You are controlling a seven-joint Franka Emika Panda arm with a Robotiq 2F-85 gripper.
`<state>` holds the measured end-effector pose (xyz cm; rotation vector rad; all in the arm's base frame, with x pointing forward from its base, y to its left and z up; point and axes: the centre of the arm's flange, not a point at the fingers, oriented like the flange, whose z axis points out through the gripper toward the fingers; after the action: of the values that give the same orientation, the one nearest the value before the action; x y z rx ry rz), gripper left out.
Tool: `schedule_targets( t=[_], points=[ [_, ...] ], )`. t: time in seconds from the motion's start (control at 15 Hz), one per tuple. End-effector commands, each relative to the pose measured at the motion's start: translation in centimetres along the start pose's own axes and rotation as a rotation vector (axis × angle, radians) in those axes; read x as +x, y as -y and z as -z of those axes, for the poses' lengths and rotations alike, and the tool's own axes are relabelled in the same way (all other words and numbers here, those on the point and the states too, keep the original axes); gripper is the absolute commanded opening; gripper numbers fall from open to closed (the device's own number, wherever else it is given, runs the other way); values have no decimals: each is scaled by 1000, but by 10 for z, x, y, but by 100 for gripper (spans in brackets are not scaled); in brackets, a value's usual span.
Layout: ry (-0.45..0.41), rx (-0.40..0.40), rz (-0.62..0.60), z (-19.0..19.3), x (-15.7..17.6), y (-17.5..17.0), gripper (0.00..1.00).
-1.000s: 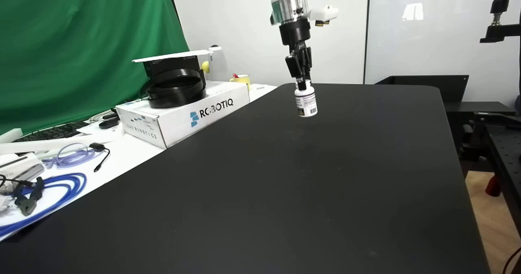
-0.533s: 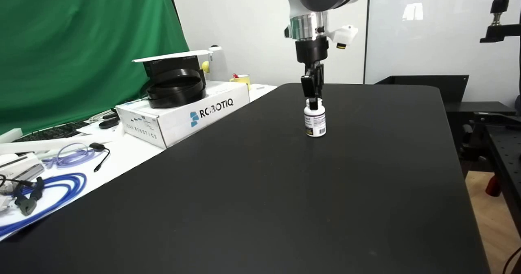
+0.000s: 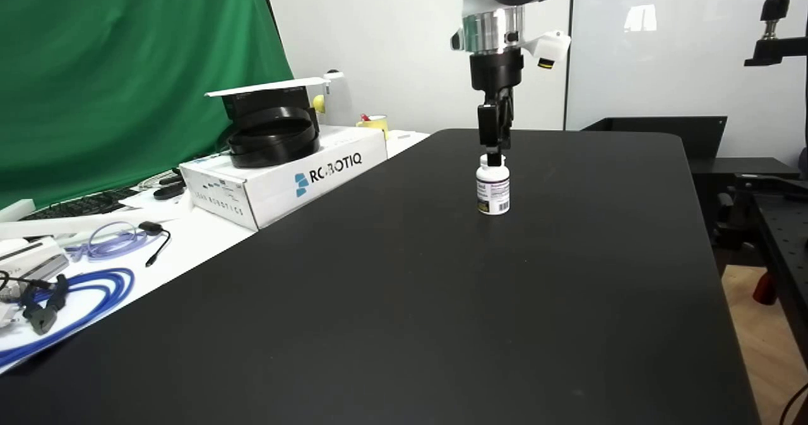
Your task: Move the white bottle forward then move it to the left side of the table
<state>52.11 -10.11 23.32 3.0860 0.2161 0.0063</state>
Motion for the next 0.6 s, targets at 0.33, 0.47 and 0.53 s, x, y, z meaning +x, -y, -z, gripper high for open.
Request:
schedule_targets(
  t=[0.33, 0.47, 0.53],
  points=[
    [17, -50, -4, 61, -3, -14, 100],
    [26, -48, -5, 74, -4, -16, 100],
    [32, -48, -3, 80, -3, -16, 100]
  ],
)
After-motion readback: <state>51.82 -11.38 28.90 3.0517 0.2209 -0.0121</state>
